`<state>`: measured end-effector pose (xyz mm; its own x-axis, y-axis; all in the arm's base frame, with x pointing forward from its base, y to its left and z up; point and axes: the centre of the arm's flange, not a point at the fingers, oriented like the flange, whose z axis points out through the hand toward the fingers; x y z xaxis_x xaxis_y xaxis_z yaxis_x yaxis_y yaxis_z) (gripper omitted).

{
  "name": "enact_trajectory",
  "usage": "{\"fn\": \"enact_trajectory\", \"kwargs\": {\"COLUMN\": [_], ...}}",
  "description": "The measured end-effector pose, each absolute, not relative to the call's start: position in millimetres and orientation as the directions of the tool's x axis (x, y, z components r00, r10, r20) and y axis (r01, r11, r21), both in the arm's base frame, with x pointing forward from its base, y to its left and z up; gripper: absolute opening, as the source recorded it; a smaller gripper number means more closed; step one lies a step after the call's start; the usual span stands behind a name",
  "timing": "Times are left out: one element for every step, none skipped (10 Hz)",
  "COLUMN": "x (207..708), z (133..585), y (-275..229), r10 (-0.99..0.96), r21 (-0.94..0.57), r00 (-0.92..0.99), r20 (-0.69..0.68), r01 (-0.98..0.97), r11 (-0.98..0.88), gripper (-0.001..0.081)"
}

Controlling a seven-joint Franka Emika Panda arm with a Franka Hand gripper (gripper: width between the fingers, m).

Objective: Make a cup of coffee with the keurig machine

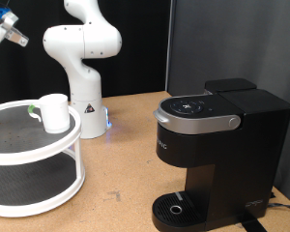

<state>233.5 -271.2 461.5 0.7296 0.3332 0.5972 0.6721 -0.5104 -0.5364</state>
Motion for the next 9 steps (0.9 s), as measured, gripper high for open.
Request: {"fn": "enact_trajectory", "kwargs": {"x": [235.8, 237.6, 239.3, 241.1, 243.1, 244.9, 247.0, 248.3, 249.4], "z": [453.2, 445.3, 438.1, 430.9, 422.1, 412.8, 402.5, 393.4, 385.6], "y": [-271.6, -271.6, -271.7, -271.6, -270.9, -270.3, -270.0, -269.3, -269.1], "r10": [0.343, 0.353, 0.362, 0.363, 0.364, 0.367, 0.371, 0.375, 0.38], "r21": [-0.527, -0.521, -0.515, -0.514, -0.511, -0.506, -0.499, -0.493, -0.487], "r00": [0.728, 0.726, 0.725, 0.728, 0.731, 0.732, 0.734, 0.736, 0.736], "r20": [0.594, 0.59, 0.586, 0.582, 0.577, 0.573, 0.568, 0.564, 0.561], "r01": [0.674, 0.676, 0.678, 0.675, 0.671, 0.669, 0.666, 0.664, 0.664], "r11": [-0.518, -0.521, -0.524, -0.53, -0.537, -0.544, -0.554, -0.562, -0.568], "gripper": [0.0, 0.0, 0.0, 0.0, 0.0, 0.0, 0.0, 0.0, 0.0]}}
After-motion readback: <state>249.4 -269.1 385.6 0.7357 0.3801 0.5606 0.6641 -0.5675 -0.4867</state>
